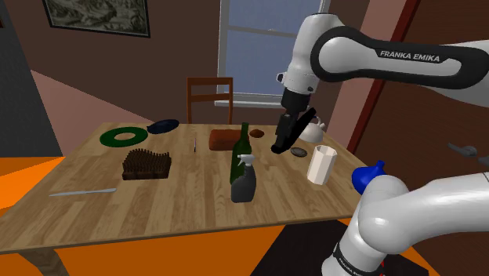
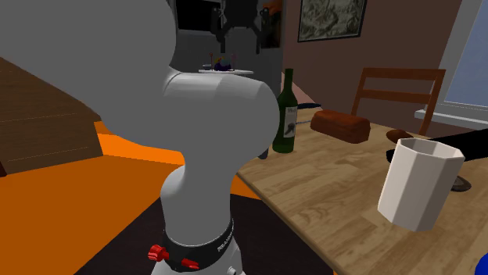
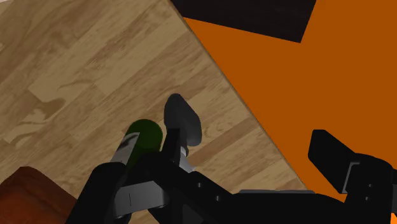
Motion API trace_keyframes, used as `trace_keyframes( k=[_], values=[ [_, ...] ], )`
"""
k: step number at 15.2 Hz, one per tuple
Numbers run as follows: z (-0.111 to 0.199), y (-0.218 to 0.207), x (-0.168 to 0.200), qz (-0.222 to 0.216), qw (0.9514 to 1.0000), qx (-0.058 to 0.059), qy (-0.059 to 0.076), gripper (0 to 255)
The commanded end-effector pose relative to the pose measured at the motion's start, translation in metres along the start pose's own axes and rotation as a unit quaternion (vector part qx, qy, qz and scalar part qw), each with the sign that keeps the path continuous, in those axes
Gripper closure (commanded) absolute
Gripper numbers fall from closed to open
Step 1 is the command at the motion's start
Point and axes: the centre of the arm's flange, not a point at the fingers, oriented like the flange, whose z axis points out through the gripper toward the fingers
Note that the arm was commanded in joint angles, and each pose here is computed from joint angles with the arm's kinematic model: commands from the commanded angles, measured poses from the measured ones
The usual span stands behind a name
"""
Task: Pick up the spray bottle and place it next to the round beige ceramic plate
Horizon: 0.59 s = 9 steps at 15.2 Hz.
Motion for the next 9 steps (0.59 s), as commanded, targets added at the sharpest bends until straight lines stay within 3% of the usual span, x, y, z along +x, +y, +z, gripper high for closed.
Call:
trace_keyframes(
  k=[1, 5, 9],
  values=[
    [0.000, 0.000, 0.000, 0.000, 1.0000, 0.000, 0.000, 0],
    [0.037, 0.030, 0.028, -0.067, 0.9977, 0.008, -0.006, 0],
    [0.074, 0.055, 0.060, -0.133, 0.9909, 0.016, -0.012, 0]
  ],
)
